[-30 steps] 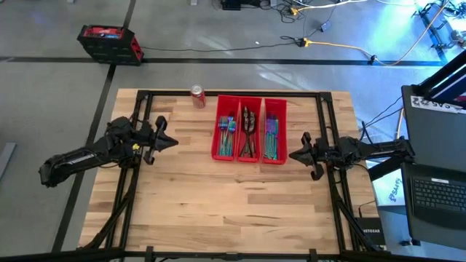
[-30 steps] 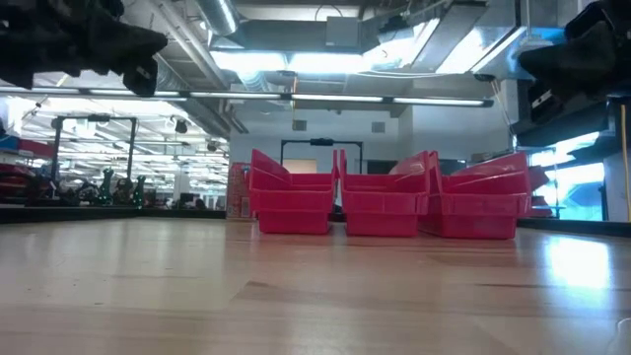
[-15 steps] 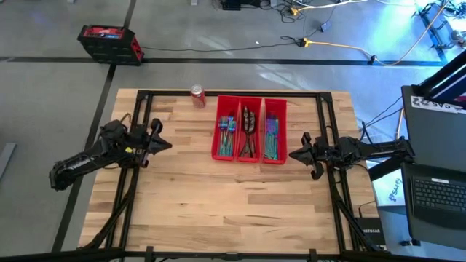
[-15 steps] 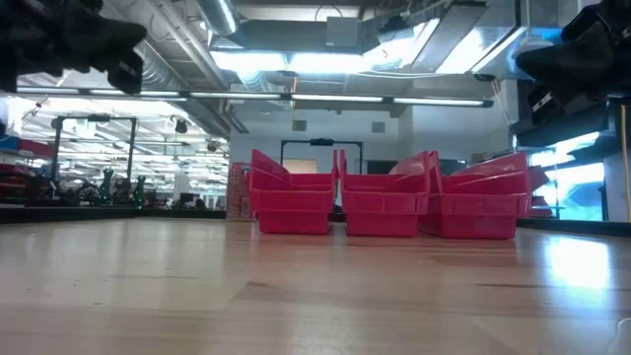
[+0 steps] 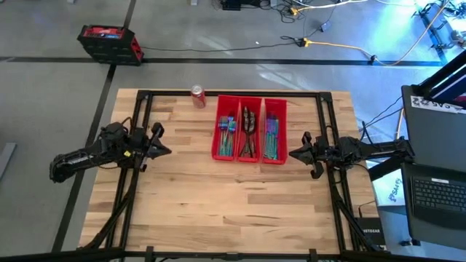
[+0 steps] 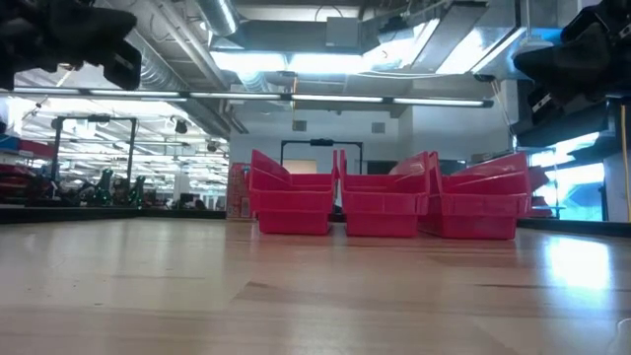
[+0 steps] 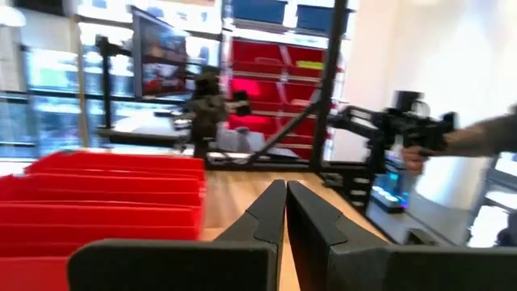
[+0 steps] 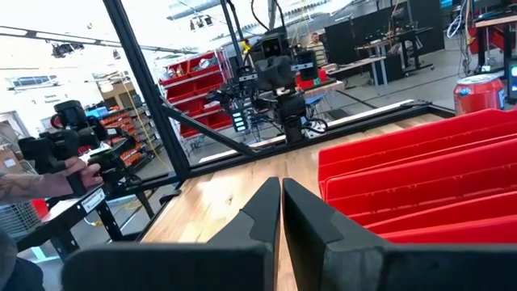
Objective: Sort silverware
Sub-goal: Return to Home Position
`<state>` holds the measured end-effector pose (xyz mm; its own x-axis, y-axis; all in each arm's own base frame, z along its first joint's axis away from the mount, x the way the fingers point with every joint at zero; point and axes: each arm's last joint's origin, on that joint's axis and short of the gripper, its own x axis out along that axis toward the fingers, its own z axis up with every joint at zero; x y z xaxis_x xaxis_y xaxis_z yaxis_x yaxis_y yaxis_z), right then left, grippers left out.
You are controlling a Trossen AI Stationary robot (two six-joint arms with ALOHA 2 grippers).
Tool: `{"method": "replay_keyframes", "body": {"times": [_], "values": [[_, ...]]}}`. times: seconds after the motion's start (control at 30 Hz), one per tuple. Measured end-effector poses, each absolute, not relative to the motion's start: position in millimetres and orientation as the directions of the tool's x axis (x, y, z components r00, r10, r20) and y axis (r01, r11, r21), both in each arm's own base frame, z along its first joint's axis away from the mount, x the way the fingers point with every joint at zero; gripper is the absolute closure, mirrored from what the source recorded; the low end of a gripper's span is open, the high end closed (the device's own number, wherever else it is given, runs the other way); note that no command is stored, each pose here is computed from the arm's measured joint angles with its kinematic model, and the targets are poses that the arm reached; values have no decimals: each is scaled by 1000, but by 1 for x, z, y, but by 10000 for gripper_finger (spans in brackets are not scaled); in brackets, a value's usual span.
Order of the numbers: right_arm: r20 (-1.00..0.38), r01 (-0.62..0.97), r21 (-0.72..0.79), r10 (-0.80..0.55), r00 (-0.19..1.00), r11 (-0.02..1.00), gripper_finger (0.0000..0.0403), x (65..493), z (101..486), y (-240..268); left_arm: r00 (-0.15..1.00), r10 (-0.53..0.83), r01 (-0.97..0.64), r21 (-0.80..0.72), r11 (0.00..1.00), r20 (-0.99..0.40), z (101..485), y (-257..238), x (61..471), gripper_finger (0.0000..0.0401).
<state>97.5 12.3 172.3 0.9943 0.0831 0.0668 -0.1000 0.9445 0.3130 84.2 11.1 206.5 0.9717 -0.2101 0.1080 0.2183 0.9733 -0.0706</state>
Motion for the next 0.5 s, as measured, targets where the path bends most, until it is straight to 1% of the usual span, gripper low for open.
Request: {"method": "replay_keyframes", "body": {"times": [0.07, 0.13, 0.27, 0.43, 0.5], "values": [[66, -100, 329, 83, 994, 939, 403, 98, 172, 12, 962, -250, 259, -71, 963, 109, 207, 7, 85, 401], [66, -100, 330, 83, 994, 939, 403, 98, 172, 12, 962, -250, 257, -50, 965, 111, 207, 5, 85, 401], [66, -97, 327, 79, 995, 940, 403, 98, 172, 12, 986, -131, 134, -26, 991, 108, 206, 7, 86, 401], [62, -86, 327, 69, 996, 941, 403, 98, 172, 12, 1000, -11, 12, -135, 991, 8, 196, 9, 87, 401], [62, -75, 327, 57, 996, 942, 403, 98, 172, 12, 1000, -8, 7, -143, 990, -1, 194, 9, 88, 401]]}}
